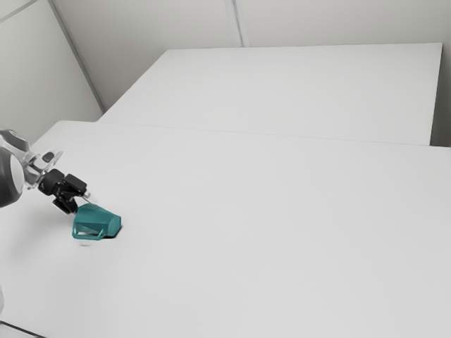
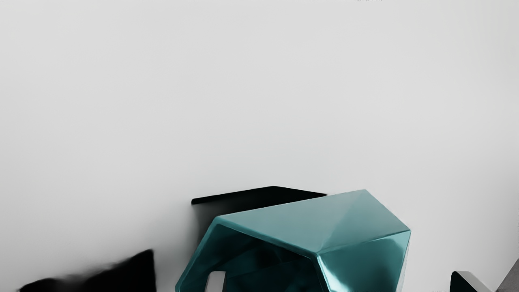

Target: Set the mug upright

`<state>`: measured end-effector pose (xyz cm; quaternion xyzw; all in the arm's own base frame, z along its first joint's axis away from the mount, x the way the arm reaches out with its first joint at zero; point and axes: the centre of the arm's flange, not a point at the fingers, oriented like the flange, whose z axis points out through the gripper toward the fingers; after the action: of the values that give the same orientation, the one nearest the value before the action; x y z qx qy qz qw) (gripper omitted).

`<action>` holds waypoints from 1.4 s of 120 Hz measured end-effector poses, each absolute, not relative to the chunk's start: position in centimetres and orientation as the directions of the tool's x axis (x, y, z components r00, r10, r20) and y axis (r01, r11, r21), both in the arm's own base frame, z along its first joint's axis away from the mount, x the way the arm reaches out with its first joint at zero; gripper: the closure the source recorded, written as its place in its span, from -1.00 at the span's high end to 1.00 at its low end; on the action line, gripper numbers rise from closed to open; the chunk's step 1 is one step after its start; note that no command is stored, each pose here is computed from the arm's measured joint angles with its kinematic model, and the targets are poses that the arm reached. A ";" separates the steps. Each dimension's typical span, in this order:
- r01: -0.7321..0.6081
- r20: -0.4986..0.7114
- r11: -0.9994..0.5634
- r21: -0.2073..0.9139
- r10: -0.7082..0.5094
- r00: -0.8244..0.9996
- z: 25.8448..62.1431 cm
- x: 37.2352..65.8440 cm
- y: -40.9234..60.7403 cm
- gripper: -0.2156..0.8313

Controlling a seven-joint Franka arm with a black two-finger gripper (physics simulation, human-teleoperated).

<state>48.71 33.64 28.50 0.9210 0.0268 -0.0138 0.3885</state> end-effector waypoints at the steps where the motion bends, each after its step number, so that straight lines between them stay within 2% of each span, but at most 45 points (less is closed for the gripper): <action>1: 0.058 -0.044 -0.696 0.716 0.037 0.998 28.5 48.7 33.6 0.59; 40: -0.020 0.012 -0.652 0.758 -0.016 1.000 27.8 50.2 31.0 0.58; 49: -0.026 0.018 -0.641 0.767 -0.019 1.000 27.5 50.2 30.5 0.52; 57: -0.033 0.026 -0.636 0.771 -0.021 0.999 27.4 50.3 30.3 0.31; 77: -0.054 0.048 -0.624 0.780 -0.026 0.999 27.4 50.8 29.7 -0.36; 88: -0.074 0.067 -0.613 0.787 -0.034 0.997 27.5 51.5 28.9 -0.64; 95: -0.083 0.075 -0.610 0.788 -0.038 0.996 27.6 51.7 28.6 -0.73; 124: -0.135 0.121 -0.606 0.784 -0.065 0.991 28.7 53.3 27.0 -0.88; 144: -0.199 0.169 -0.599 0.776 -0.107 0.980 30.8 54.9 24.9 -0.90; 168: -0.233 0.191 -0.599 0.766 -0.133 0.972 32.4 55.6 23.6 -0.90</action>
<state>55.56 23.60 32.40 0.8924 -0.1024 0.0573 0.4357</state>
